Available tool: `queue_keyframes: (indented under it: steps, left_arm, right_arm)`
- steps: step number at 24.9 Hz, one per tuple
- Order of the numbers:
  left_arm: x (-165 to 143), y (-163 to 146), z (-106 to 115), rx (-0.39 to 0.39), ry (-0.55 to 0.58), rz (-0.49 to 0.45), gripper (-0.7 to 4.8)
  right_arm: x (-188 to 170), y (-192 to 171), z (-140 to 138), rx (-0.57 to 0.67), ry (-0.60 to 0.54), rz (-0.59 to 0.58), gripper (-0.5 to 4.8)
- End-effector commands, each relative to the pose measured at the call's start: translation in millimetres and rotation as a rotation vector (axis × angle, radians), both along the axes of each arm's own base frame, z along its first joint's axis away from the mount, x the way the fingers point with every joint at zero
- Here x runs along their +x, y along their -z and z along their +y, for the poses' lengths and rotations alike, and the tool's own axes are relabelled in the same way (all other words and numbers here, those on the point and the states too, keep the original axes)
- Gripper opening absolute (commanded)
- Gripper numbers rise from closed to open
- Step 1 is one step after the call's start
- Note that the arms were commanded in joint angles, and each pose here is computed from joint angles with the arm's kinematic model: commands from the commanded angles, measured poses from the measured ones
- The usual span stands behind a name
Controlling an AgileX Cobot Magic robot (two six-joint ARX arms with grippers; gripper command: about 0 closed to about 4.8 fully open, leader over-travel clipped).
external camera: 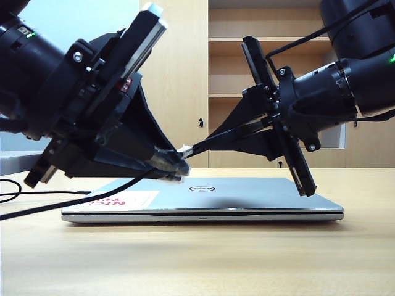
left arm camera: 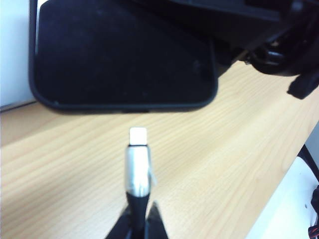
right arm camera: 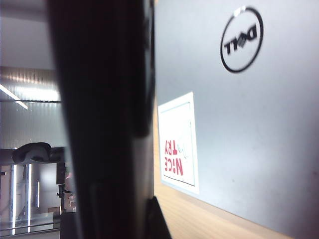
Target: Pick up the charging cable and the phone, plug the charging cable into the charging port on the phone, and finally place them back on the table.
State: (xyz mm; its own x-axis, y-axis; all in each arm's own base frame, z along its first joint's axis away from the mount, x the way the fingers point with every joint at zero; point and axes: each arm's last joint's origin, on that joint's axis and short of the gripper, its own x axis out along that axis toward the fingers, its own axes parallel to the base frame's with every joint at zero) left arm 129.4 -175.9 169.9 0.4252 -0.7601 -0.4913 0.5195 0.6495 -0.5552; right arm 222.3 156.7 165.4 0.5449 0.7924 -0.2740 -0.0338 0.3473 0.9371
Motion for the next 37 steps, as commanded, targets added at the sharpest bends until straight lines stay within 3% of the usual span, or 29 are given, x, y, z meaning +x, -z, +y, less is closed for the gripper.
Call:
queue_keyframes:
  steps: [1,32,34,37]
  left_arm:
    - [0.2,-2.1,-0.8,-0.017,0.004,-0.012,-0.06]
    - [0.7,-2.5,-0.7,-0.021,0.007,-0.029,-0.05]
    - [0.7,-2.6,-0.6,-0.014,0.015,-0.042,0.14]
    - [0.6,-2.5,-0.6,-0.004,0.025,-0.058,1.00]
  right_arm:
    - [1.4,-10.0,1.8,0.040,-0.013,-0.071,-0.06]
    - [-10.6,-7.6,15.4,-0.009,-0.162,-0.120,-0.06]
    - [-10.6,-7.7,15.3,-0.009,-0.162,-0.121,-0.06]
    - [-10.1,-8.1,15.3,-0.013,-0.163,-0.130,-0.06]
